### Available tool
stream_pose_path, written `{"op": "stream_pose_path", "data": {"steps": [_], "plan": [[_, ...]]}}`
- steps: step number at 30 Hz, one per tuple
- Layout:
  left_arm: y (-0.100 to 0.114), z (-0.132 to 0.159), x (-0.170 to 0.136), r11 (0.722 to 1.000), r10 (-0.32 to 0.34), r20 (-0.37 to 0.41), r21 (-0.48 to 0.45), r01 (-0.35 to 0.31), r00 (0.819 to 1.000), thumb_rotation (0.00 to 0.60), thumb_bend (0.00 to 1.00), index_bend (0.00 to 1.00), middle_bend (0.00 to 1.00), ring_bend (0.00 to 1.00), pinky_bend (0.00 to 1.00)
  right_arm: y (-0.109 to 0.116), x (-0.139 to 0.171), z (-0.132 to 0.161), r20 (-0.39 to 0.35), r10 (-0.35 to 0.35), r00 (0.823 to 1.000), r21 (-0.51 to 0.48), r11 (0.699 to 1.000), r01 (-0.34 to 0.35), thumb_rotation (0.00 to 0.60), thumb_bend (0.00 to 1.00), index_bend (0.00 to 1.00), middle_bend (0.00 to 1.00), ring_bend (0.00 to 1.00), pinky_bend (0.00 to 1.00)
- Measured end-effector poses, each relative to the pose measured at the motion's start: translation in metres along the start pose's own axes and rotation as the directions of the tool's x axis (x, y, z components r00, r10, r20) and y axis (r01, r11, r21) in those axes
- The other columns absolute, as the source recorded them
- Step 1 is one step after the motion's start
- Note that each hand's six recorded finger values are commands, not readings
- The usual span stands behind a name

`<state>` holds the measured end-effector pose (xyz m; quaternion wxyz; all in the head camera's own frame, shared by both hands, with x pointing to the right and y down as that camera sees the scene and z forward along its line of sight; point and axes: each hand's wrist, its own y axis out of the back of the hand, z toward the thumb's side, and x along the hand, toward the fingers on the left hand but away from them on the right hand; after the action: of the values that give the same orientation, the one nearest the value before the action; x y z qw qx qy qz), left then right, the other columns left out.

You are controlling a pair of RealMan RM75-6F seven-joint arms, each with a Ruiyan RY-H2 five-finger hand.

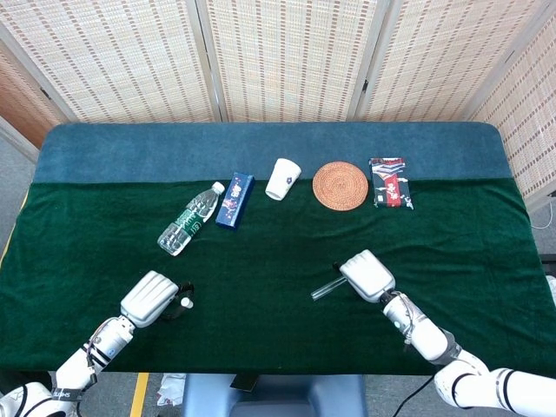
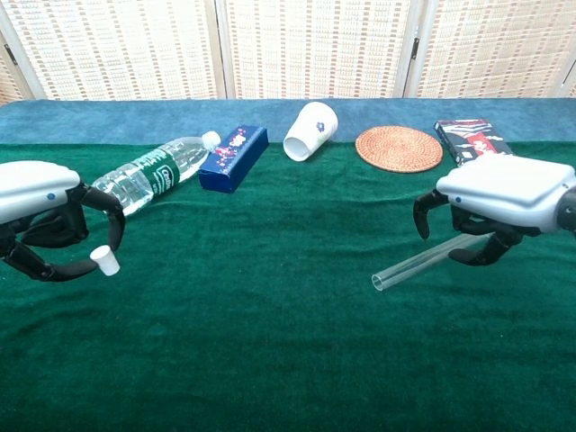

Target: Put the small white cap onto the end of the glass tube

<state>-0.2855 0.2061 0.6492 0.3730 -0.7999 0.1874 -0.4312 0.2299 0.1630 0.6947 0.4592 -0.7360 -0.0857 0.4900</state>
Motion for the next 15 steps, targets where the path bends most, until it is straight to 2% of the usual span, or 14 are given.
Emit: {"op": "stream_pose_path", "data": {"steps": [15], "plan": [[-0.0052,0.0006,0.002,1.0,-0.01,0.001,-0.007,0.01,1.0,0.6,0.53,0.53,1.0,0.88,0.8,-0.0116,-0.0102,-0.0064,0.029,0.017,0.999,0.029,0.999,-0.018,0.6,0.41,0.41,1.0,1.0,1.0]]}}
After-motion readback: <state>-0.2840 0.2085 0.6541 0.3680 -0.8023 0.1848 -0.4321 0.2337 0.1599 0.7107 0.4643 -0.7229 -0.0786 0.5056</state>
